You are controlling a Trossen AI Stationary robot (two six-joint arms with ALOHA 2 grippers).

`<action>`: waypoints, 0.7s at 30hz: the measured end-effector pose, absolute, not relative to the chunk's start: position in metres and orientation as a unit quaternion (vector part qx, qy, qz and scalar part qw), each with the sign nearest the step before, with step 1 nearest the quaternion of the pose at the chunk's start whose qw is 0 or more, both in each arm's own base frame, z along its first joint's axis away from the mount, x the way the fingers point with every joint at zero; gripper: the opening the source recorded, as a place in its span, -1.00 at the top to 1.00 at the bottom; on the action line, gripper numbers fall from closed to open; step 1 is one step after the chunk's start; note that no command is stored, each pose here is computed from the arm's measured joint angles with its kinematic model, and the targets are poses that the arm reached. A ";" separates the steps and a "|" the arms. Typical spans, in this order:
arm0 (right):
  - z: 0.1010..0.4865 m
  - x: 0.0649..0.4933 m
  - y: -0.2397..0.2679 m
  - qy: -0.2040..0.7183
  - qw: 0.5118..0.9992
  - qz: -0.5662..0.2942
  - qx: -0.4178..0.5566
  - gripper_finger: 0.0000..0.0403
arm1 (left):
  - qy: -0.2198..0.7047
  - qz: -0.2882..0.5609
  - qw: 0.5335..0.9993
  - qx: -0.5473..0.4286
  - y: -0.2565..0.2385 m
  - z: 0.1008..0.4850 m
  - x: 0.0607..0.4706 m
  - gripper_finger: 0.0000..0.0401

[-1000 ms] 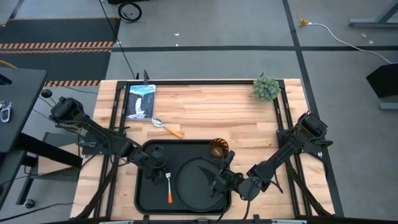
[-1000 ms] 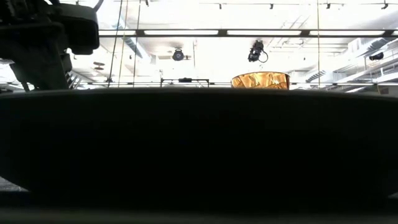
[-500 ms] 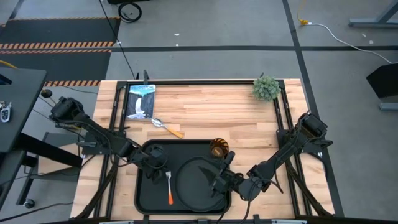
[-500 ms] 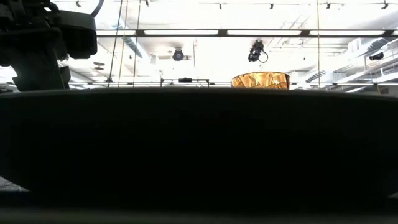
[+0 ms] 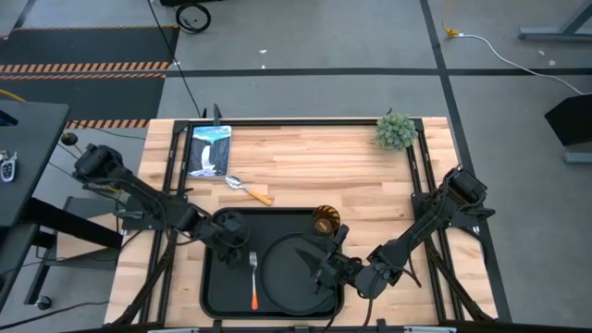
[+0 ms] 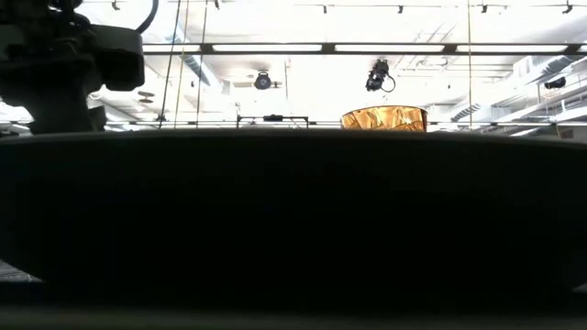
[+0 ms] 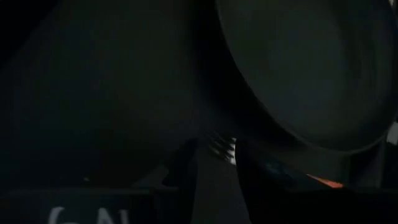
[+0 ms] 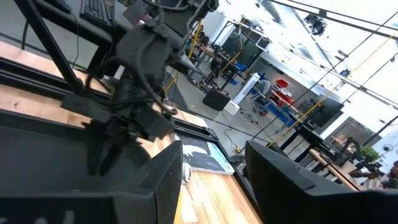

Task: Pick and place plate/cup/fork/spoon on tray
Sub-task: Put the brown spoon next to the orange fork on the left side of the tray

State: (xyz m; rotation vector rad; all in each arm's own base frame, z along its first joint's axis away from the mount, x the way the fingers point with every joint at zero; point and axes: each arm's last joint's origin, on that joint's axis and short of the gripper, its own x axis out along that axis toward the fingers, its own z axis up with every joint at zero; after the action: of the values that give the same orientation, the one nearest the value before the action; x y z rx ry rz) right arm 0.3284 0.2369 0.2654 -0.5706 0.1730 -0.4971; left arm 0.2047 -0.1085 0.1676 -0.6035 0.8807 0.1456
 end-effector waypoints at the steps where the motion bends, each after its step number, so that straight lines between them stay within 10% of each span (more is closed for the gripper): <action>1: 0.265 0.328 0.237 0.084 0.926 -0.243 -0.276 0.10 | 0.416 0.074 0.858 -0.292 -0.105 0.169 0.206 0.42; 21: 0.237 0.380 0.150 0.175 0.966 -0.115 -0.151 0.10 | 0.440 0.201 0.844 -0.232 -0.002 0.172 0.211 0.42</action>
State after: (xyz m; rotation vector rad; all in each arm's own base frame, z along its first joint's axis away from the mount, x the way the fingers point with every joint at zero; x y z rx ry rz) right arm 0.3804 0.1502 0.2368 -0.3050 0.3532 -0.2326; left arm 0.2114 -0.0023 0.1723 -0.4892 0.9286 0.4233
